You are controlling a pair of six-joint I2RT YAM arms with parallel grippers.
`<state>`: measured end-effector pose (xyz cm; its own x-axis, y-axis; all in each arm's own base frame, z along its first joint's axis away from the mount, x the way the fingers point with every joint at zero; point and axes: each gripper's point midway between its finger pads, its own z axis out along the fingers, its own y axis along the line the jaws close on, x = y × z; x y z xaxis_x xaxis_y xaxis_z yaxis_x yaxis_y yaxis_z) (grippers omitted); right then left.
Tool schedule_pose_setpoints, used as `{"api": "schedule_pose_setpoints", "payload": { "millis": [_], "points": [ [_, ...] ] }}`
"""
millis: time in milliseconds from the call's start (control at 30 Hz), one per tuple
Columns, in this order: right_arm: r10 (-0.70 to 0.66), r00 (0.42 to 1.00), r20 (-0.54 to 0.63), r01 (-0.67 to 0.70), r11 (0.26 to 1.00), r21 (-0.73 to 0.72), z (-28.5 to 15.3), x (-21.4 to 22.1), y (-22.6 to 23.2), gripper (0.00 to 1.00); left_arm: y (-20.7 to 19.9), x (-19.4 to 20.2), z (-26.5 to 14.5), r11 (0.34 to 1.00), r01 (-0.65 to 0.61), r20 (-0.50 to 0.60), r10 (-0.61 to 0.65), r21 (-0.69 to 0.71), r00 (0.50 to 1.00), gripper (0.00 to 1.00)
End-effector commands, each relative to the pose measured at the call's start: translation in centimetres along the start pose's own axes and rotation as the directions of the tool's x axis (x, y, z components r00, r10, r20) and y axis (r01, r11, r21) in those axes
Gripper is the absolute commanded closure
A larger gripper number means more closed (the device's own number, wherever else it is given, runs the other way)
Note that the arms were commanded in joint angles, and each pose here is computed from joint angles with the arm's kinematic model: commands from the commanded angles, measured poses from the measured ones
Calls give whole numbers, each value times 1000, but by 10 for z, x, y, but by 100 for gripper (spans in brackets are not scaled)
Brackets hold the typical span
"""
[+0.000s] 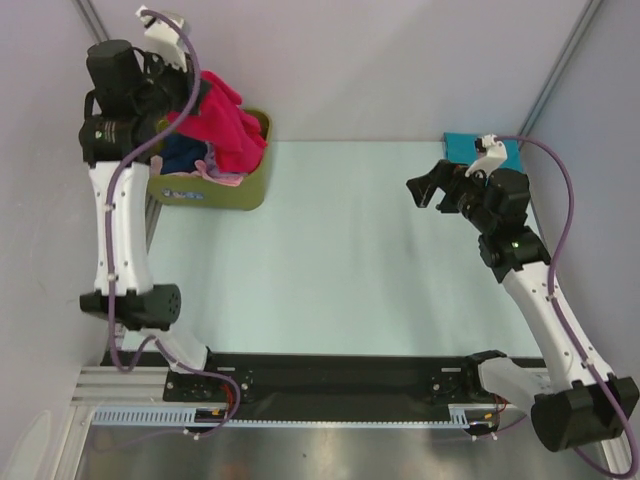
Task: Fold and stack the t-shirts
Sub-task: Grab the tshirt from the pile, then move the tshirt to the center of the board
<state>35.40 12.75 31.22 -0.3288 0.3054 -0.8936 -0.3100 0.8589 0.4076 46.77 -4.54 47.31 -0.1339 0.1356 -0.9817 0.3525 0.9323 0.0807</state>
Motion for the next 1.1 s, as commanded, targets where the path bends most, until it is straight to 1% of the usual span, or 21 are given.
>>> {"api": "schedule_pose_setpoints", "payload": {
  "millis": [0,33,67,100,167,200,233,333,400,433,467,500,567,633,700,867,933,1000,1033,1067],
  "points": [
    [-22,998,50,23,999,-25,-21,-15,13,0,-111,-58,-94,938,-176,177,127,298,976,100],
    [-23,998,54,25,999,-31,-24,-16,15,0,-124,-50,-104,924,-174,152,128,341,980,100],
    [-22,998,61,25,999,-42,-30,-16,18,0,-143,-45,-112,897,-195,152,145,396,978,100],
    [-19,998,62,21,999,-48,-33,-16,20,0,-155,-48,-130,881,-215,174,153,422,973,100],
    [-9,997,70,15,997,-76,-40,-18,27,0,-185,-44,-152,814,-229,186,151,534,971,100],
    [-6,998,69,12,996,-88,-42,-18,30,0,-196,-47,-167,784,-241,209,144,571,967,100],
    [-4,998,68,11,995,-99,-45,-18,33,0,-208,-48,-179,748,-227,214,116,624,970,100],
    [-6,998,64,14,993,-117,-54,-17,40,0,-227,-48,-202,669,-223,232,78,709,970,99],
    [-8,998,58,14,994,-110,-60,-15,40,0,-227,-31,-193,674,-175,175,69,717,982,99],
    [-6,999,52,11,995,-103,-62,-13,38,0,-224,-26,-185,691,-154,154,62,706,986,100],
    [-8,999,46,12,995,-100,-63,-10,38,0,-219,-7,-168,721,-106,91,60,685,994,100],
    [-5,999,39,8,995,-96,-65,-8,37,0,-215,-2,-163,741,-94,73,61,664,995,100],
    [-3,999,37,6,996,-92,-67,-6,37,0,-211,9,-158,758,-70,39,59,649,997,100],
    [3,999,36,1,996,-93,-70,-4,38,0,-210,11,-169,755,-89,48,76,650,996,100],
    [10,1000,28,-8,995,-100,-68,-1,38,0,-202,14,-178,776,-104,52,92,622,994,100],
    [38,999,-11,-39,993,-109,-59,13,39,0,-164,53,-181,881,-33,-47,62,473,997,100],
    [43,999,-19,-45,993,-112,-57,16,40,0,-153,60,-178,908,-26,-67,59,419,996,100],
    [41,999,-33,-44,992,-115,-54,21,40,0,-154,66,-174,901,-19,-76,57,433,995,100],
    [42,998,-41,-46,992,-113,-53,24,40,0,-162,65,-173,880,2,-72,37,475,997,100],
    [43,998,-45,-48,993,-108,-53,25,39,0,-167,71,-165,866,41,-99,9,498,995,99]
  ]
}}
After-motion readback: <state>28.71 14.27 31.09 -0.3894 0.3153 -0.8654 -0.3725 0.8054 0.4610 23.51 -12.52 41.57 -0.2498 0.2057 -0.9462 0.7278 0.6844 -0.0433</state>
